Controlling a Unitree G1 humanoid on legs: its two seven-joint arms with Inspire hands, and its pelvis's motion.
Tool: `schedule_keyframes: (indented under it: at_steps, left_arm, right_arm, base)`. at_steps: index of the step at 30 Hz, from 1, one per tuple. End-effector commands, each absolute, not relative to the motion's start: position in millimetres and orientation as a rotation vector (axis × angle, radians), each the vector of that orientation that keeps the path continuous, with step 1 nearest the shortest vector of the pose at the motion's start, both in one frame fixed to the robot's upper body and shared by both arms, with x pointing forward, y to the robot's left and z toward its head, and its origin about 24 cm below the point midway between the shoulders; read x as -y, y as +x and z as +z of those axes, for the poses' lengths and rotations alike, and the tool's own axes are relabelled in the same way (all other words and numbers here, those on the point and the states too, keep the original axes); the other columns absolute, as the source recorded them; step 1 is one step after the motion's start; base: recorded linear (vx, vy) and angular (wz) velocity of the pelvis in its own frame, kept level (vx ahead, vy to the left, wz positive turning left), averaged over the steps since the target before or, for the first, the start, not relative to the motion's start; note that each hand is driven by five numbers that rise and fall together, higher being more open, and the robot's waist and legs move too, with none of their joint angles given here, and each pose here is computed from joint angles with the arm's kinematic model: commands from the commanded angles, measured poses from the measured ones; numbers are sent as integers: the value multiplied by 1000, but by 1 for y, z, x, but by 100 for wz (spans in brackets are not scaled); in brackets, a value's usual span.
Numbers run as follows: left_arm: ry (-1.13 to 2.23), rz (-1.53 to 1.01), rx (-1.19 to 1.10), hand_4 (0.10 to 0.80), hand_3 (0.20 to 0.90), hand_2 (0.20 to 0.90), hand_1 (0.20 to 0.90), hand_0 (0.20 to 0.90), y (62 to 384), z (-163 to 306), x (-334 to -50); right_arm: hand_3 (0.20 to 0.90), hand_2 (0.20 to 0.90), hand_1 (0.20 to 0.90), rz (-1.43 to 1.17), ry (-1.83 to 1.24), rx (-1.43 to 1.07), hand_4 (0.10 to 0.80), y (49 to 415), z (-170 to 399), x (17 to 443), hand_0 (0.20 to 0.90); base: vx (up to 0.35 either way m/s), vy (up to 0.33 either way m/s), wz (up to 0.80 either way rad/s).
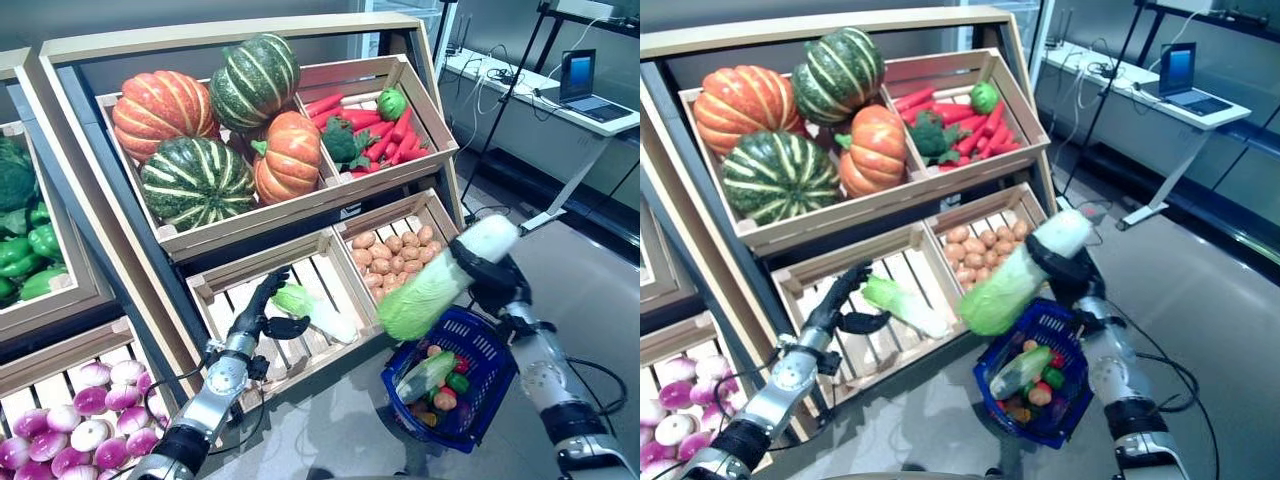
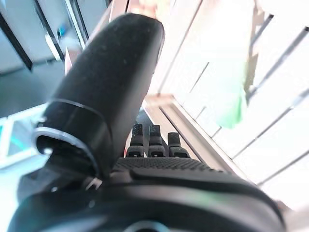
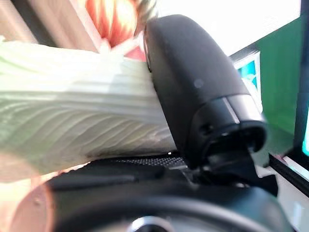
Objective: Put vegetables into the basket
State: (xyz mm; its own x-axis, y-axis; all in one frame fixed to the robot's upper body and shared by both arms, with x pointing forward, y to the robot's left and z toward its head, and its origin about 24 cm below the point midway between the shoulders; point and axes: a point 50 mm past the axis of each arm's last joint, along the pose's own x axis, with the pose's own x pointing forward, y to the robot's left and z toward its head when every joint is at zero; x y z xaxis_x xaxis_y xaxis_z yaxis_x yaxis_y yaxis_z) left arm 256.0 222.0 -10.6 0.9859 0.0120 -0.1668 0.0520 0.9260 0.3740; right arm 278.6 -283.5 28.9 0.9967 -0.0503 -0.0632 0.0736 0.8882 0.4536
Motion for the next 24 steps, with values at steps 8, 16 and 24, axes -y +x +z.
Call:
schedule_keyframes:
  at_steps: [8,16,24]
  left_arm:
    - [326,54,105,800,900,900,900,900,302,61,-239]
    - [298,28,185,800,900,900,900,900,315,85,-229]
    - [224,-13,162,800,900,900,900,900,309,74,-213]
  right_arm:
    - [300,300,300,-396,259,121,400,278,77,368,300]
    - [300,300,300,-528,217,7,400,277,64,379,300]
    - [300,300,300,-536,277,-12,400,281,51,364,300]
  base:
    - [0,-4,0]
    - [-8,-36,1]
    - [20,-95,2]
